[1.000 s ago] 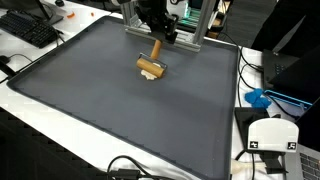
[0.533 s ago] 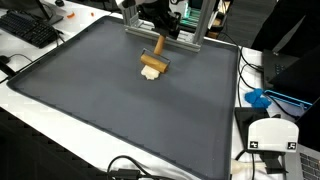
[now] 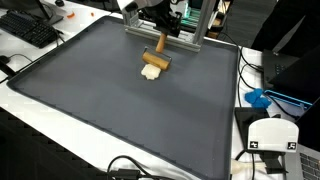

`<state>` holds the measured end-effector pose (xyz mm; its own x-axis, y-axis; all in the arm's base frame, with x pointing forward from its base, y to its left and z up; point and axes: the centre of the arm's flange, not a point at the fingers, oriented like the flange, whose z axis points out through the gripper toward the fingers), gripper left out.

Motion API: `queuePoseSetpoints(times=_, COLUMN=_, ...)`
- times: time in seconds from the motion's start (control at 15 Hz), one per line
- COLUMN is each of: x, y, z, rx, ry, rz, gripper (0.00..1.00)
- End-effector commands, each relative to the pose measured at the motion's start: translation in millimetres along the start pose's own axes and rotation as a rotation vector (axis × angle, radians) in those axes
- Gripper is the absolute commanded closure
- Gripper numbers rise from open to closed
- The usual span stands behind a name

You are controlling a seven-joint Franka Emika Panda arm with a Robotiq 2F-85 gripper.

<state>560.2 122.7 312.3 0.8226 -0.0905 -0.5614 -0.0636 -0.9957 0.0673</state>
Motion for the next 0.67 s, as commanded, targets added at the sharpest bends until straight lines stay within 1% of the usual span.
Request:
queuePoseSetpoints(times=0.0, x=2, y=1, z=3, rx=0.006, ry=-0.058, rz=-0.010, gripper=0.65)
queuePoseSetpoints(times=0.27, x=10, y=0, z=8, rx=0.010, ry=-0.044, rz=-0.006, gripper=0.65)
queuePoseSetpoints(times=0.6, x=15, y=0, z=1, rx=0.022, ry=-0.014, rz=-0.002, gripper=0.65)
